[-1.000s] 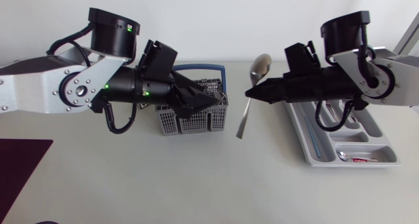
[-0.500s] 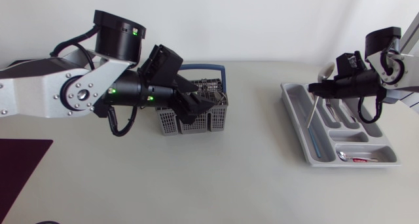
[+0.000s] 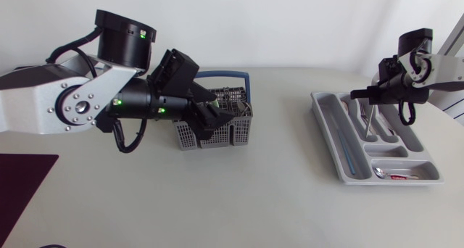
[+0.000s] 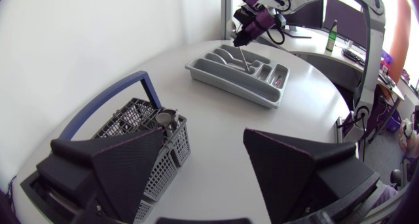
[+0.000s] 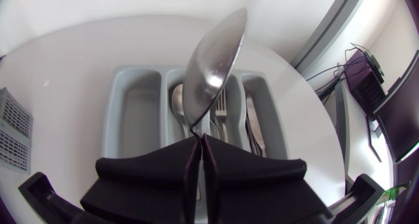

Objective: Transfer all utensils from the basket to the drawer tray.

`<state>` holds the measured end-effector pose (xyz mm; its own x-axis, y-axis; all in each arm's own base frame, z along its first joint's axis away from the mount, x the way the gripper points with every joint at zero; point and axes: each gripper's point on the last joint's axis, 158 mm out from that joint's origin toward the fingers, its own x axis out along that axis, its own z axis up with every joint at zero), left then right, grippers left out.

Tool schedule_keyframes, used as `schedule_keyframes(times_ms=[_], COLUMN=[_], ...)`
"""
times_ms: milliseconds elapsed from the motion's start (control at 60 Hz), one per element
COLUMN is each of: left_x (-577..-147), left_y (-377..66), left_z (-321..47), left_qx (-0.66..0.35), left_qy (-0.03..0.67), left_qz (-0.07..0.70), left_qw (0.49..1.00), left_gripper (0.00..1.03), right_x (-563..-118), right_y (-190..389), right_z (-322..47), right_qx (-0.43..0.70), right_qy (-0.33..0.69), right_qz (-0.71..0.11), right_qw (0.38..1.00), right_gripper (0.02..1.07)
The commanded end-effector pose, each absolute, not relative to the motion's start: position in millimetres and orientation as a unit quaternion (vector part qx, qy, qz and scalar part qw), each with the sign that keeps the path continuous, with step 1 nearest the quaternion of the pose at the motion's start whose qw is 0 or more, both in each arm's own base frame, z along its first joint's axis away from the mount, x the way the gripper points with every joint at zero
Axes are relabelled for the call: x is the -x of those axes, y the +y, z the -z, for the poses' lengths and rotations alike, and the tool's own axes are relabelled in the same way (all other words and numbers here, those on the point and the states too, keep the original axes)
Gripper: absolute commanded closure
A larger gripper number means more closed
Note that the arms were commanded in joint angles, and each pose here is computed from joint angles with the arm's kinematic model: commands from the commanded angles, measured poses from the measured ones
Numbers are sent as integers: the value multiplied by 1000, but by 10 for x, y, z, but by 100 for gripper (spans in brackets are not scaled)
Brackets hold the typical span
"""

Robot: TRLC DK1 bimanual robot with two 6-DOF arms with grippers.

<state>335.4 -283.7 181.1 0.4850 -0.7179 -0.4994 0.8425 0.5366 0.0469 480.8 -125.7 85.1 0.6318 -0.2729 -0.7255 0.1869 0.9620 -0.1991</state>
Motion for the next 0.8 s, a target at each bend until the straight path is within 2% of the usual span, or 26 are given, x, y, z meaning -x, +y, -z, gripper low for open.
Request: schedule_keyframes(times_ms=[0, 167, 533, 600, 650, 750, 783], left_x=[-3294, -3287, -3243, -3233, -3227, -3228, -3232], left_y=[-2787, -2770, -2748, -2742, -2738, -2724, -2720], left_z=[-1756, -1774, -1785, -1777, -1779, -1784, -1787], left_qx=[-157, -161, -163, -163, -164, -164, -165], left_qy=[215, 212, 209, 211, 210, 209, 210], left_qz=[460, 459, 459, 459, 459, 458, 457], left_qw=[847, 848, 848, 848, 847, 848, 849], left_gripper=[17, 17, 17, 17, 17, 17, 16], right_x=[-4836, -4904, -5231, -5278, -5290, -5330, -5340], right_y=[-1266, -1362, -1278, -1267, -1262, -1253, -1254], right_z=[-698, -556, -104, -39, 36, 143, 166], right_qx=[70, 82, 94, 95, 95, 97, 97], right_qy=[423, 438, 489, 494, 503, 509, 510], right_qz=[136, 171, 182, 181, 181, 179, 179], right_qw=[893, 879, 848, 845, 840, 836, 836], right_gripper=[101, 101, 98, 96, 87, 85, 80])
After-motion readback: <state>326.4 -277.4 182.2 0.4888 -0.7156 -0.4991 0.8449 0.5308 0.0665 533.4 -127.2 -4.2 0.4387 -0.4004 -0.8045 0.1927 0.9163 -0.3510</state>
